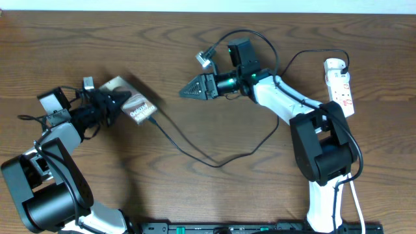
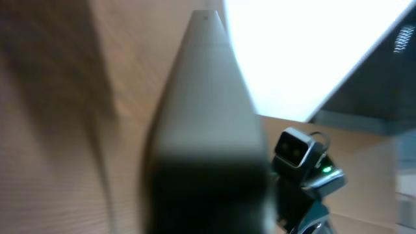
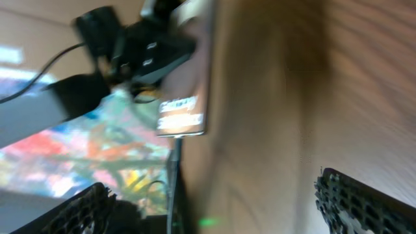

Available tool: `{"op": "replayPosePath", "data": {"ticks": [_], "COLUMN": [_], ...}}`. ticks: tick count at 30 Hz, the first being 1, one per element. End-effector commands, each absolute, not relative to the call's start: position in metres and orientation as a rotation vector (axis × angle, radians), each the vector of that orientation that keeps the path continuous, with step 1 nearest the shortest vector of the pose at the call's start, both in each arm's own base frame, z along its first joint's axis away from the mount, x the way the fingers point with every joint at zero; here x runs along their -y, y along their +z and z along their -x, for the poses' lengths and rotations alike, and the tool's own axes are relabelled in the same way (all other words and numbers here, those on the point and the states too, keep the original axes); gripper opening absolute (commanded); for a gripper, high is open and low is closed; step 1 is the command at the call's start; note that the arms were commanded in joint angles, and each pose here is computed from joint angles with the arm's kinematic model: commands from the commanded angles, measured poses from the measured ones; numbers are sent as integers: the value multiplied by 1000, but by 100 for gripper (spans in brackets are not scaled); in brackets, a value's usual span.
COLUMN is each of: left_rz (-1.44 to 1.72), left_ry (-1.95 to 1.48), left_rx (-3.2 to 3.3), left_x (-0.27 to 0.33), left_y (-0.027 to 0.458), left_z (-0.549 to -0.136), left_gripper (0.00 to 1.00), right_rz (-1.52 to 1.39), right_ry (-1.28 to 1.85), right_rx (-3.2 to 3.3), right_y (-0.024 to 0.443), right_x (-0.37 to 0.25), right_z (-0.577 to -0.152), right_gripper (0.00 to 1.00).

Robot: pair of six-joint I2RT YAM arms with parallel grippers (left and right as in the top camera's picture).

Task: Plug charger to phone and switch on socket
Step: 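Lower the phone flat onto the table with the left gripper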

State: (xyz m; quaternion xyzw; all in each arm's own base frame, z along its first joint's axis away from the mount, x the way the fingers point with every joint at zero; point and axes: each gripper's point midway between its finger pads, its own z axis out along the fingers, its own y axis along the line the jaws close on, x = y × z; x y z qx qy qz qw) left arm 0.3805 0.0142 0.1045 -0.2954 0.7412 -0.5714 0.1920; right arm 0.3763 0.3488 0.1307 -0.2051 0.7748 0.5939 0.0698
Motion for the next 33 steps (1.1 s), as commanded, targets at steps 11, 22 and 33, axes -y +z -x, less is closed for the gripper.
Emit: {"op": "replayPosePath", "data": {"ticks": [11, 22, 33], "left_rz": [757, 837, 864], "left_ry": [-1074, -918, -897], "left_rx": [-2499, -2604, -2626], "left_x": [-6, -12, -13], "left_y": [29, 11, 7], "left_z": [-348, -336, -331], "left_gripper": [7, 7, 15], "right_rz": [466, 474, 473], "right_ry": [1160, 1138, 1138], "right_rx": [-2611, -2636, -2640], "right_y": [72, 68, 68], "right_x": [-288, -285, -285], "right_z": [-408, -405, -404], "right_gripper": [99, 99, 99]}}
